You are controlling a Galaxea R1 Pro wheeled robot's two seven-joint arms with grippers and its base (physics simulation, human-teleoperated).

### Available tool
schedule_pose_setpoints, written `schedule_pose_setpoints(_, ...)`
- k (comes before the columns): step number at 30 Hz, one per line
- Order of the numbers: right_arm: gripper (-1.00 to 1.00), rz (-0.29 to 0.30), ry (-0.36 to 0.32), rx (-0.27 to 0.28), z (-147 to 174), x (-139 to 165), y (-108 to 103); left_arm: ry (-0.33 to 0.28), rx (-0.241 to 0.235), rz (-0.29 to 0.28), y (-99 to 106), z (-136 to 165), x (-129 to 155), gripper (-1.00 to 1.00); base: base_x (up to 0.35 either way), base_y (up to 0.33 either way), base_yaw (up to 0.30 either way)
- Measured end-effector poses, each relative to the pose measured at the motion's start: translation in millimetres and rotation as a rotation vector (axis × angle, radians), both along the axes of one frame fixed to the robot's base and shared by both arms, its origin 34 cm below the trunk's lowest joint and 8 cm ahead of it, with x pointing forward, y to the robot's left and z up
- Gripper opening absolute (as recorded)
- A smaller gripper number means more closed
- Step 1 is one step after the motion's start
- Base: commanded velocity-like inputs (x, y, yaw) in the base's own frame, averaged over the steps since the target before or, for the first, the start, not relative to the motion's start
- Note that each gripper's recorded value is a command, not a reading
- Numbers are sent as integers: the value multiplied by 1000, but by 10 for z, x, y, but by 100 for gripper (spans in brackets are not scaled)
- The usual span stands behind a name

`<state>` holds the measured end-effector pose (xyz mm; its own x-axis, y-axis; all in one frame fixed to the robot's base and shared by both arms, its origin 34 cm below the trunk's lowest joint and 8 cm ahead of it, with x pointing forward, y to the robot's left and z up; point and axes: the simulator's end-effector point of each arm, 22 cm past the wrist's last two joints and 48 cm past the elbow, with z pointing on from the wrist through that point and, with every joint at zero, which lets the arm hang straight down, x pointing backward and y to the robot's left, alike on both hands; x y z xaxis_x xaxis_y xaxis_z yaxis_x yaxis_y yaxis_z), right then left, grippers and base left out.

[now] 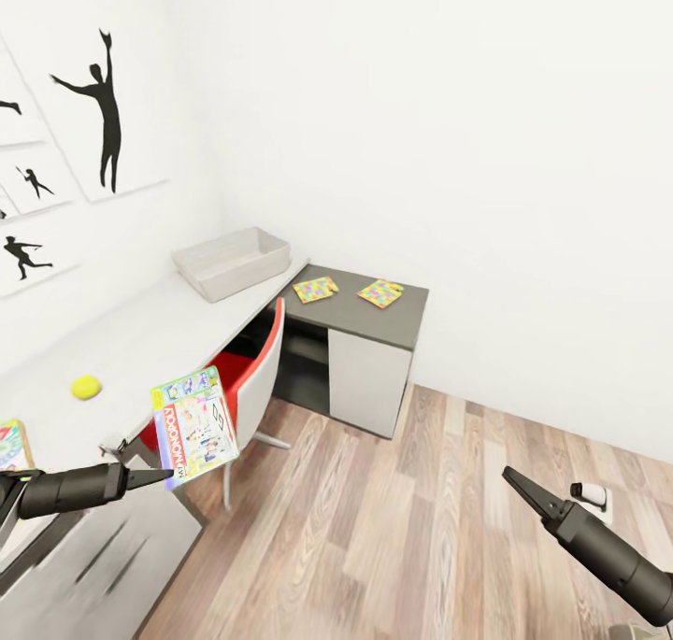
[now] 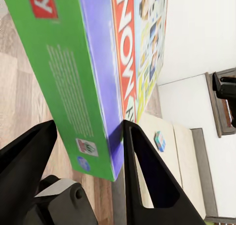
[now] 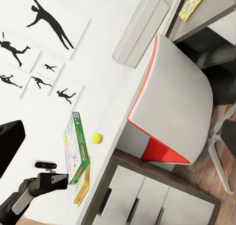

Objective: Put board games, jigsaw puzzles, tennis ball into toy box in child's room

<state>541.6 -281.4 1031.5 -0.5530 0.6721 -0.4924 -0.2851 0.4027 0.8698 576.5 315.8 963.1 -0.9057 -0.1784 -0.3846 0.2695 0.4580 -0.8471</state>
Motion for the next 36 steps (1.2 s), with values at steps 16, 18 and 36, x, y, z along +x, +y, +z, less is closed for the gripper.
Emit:
schedule_pose_setpoints(16, 100, 3, -31, -2, 126, -3, 14, -28, -2, 2, 4, 118, 17, -100, 213, -43, 0)
schedule_pose_setpoints(18, 100, 3, -35, -3, 141, -4, 14, -32, -2, 2, 4, 135, 18, -100, 86, -4, 0)
schedule_pose_setpoints(36, 100, 3, -66, -4, 276, -19, 14, -61, -1, 3, 10, 274, 20, -100, 223, -25, 0)
